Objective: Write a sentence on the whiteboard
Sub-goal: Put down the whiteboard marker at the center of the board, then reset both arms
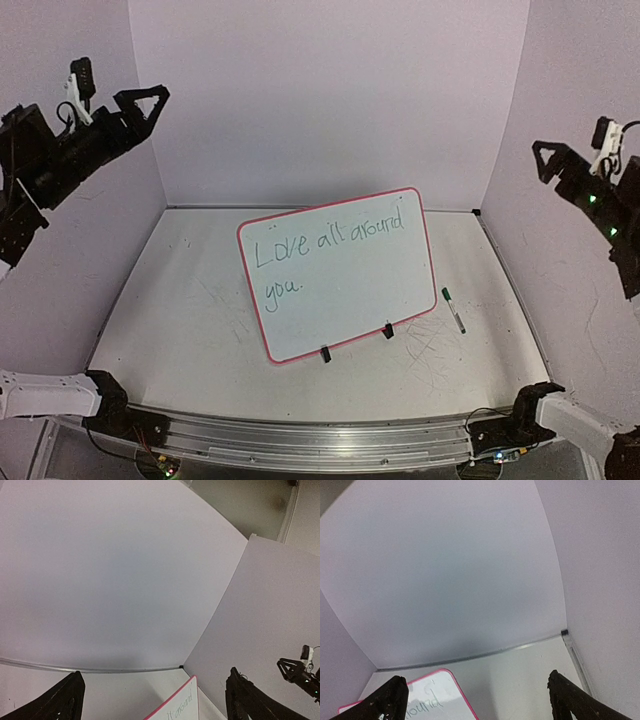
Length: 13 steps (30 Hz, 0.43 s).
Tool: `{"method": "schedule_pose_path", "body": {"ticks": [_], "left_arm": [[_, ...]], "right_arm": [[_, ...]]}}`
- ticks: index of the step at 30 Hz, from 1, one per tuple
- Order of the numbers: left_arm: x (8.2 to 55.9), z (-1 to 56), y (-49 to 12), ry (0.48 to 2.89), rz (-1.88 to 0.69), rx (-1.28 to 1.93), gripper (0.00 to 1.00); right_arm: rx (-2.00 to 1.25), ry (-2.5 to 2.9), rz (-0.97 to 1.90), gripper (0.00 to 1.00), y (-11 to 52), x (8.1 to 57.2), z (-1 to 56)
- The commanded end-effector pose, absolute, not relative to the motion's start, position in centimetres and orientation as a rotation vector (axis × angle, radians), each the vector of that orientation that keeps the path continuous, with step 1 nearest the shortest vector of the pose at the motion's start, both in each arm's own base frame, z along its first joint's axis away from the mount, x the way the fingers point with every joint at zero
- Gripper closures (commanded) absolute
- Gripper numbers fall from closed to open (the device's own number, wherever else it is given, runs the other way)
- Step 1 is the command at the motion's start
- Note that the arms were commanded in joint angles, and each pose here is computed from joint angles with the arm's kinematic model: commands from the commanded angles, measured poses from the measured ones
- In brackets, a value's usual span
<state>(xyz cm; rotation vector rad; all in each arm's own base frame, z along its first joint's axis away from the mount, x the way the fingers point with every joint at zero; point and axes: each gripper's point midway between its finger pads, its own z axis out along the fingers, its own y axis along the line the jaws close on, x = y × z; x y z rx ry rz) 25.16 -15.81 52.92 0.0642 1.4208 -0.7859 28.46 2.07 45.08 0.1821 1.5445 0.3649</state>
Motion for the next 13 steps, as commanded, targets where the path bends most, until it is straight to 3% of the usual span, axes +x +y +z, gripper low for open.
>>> {"method": "schedule_pose_path", "body": {"ticks": [1, 7, 13], "left_arm": [[23.2, 57.2, -12.5, 1.293, -0.653, 0.051, 0.01], [22.3, 58.3, -11.0, 1.257, -0.622, 0.016, 0.01], [22.0, 58.3, -10.7, 1.253, -0.627, 0.006, 0.01]], "right_arm": [[0.068, 1.414, 0.344, 0.02, 2.7, 24.8, 51.9], [0.068, 1.282, 0.346, 0.02, 2.5, 21.3, 57.0], [0.045, 1.255, 0.336, 0.02, 2.6, 20.1, 57.6]]}}
